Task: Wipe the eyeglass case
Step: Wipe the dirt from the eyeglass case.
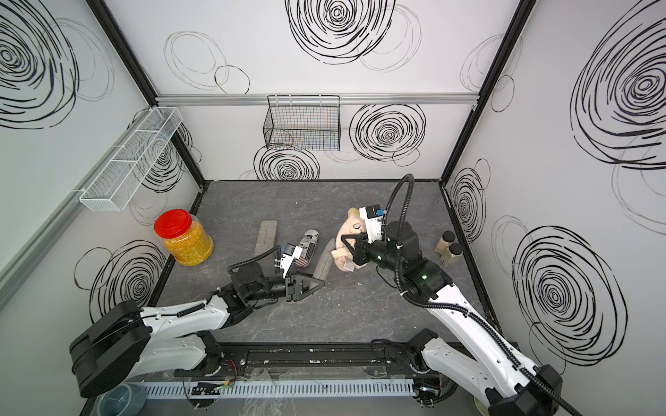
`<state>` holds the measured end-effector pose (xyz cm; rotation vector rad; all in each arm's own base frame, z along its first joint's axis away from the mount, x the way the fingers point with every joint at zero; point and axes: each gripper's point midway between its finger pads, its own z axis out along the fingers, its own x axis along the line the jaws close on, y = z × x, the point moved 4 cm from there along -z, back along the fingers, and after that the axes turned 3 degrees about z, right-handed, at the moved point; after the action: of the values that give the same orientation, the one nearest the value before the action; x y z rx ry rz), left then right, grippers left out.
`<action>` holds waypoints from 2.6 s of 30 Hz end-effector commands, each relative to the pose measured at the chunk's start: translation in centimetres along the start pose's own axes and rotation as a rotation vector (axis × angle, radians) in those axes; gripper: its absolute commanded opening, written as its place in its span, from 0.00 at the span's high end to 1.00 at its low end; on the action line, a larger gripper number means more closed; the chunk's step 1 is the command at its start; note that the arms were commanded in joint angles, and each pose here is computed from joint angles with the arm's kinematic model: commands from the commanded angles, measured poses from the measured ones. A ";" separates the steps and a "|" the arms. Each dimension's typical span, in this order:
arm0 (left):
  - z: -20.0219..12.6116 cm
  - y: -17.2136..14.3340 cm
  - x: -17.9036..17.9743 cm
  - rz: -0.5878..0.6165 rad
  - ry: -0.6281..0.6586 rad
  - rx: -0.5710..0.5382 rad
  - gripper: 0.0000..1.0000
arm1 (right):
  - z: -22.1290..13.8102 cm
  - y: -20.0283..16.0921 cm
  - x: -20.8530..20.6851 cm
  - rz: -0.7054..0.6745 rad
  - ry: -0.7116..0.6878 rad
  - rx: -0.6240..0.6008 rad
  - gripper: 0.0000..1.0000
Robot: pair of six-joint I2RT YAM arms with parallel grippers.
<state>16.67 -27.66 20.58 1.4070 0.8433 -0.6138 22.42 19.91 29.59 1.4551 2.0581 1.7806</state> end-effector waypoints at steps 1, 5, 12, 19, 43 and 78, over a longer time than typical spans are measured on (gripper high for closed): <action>-0.3 0.6 -1.9 0.080 -0.067 -0.024 0.40 | 0.6 -1.4 -0.7 0.044 -0.016 0.055 1.00; -0.3 0.9 -2.3 0.091 -0.078 -0.032 0.40 | 0.6 -4.2 0.8 0.044 0.104 0.154 1.00; 0.0 1.1 -2.1 0.092 -0.076 -0.033 0.40 | -0.1 -7.7 3.4 0.025 0.259 0.267 1.00; 0.0 0.9 -1.9 0.088 -0.068 -0.026 0.40 | -3.3 -5.8 7.7 -0.029 0.494 0.215 1.00; -0.1 -4.4 -0.8 0.746 0.685 0.409 0.39 | -5.1 1.0 -1.1 -0.037 -0.061 0.000 1.00; -0.4 -3.2 -0.9 1.082 0.836 0.494 0.39 | 8.1 -9.4 4.6 0.004 0.377 0.708 0.98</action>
<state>12.76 -26.80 16.59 2.4616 0.3835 0.6412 19.06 28.19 21.14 1.3653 3.0642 1.4309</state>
